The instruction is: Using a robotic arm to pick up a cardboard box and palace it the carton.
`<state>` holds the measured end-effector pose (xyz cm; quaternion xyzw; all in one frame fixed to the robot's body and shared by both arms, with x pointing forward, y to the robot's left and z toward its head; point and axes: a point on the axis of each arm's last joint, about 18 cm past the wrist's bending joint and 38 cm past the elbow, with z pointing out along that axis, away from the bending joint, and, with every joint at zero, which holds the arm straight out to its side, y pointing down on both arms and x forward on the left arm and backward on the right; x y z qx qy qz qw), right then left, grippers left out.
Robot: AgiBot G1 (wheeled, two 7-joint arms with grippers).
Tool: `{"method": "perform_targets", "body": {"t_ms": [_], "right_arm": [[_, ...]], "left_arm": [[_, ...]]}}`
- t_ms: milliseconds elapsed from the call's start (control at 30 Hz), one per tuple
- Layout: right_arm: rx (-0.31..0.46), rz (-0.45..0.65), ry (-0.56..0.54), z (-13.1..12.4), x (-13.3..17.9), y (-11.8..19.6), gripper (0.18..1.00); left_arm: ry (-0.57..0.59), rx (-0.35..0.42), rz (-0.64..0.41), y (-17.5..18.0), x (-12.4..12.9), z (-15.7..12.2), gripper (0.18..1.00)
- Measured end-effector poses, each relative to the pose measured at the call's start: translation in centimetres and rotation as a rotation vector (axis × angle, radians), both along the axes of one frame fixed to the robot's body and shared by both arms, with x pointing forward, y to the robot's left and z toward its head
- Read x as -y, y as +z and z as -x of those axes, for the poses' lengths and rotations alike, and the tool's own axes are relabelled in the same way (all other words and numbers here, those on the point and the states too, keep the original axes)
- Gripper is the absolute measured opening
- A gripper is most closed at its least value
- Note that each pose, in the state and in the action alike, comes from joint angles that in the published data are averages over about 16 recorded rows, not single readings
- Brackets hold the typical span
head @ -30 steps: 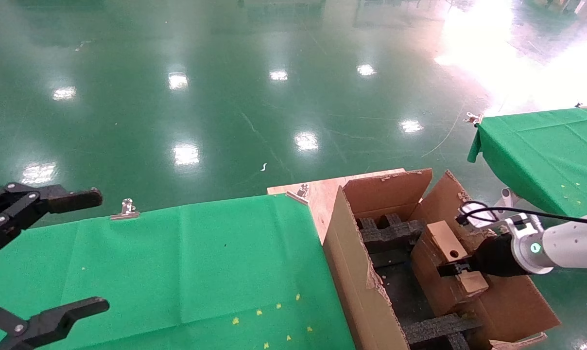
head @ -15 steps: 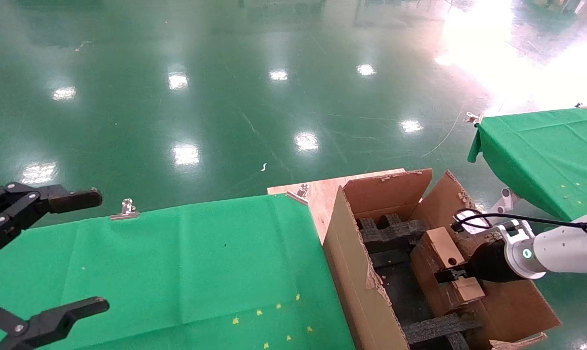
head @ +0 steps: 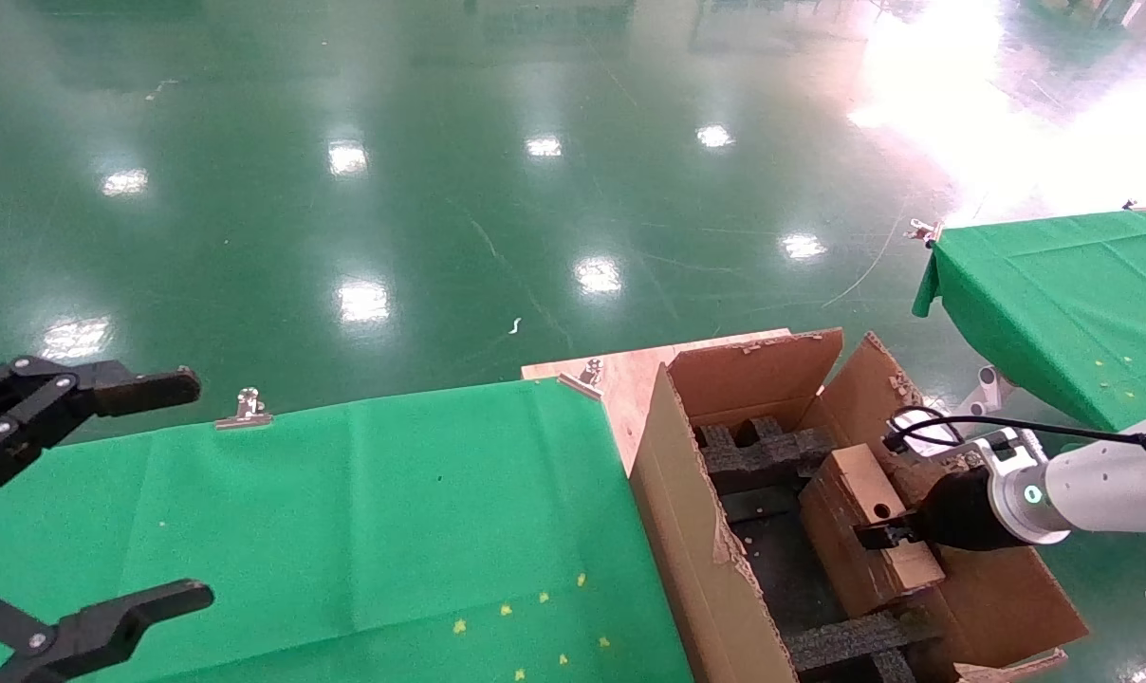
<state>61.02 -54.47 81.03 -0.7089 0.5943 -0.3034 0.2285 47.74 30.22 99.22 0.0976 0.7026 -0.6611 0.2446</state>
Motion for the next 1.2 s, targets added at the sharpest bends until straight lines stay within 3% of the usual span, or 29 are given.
{"method": "perform_targets", "body": {"t_ms": [400,667,967,1200], "right_arm": [[0.034,0.016,0.007,0.0,0.1,1.8,0.604],[0.115,0.035,0.040,-0.4,-0.5,5.4,0.773],[0.282,0.051,0.196,-0.6,-4.1,12.3,0.924],[0.384,0.054,0.349,0.2,-7.7,16.5,0.980]], "left_arm": [[0.000,0.000,0.000,0.0,0.0,0.0,1.001],[0.000,0.000,0.000,0.0,0.0,0.0,1.001],[0.000,0.000,0.000,0.0,0.0,0.0,1.001],[0.000,0.000,0.000,0.0,0.0,0.0,1.001]]}}
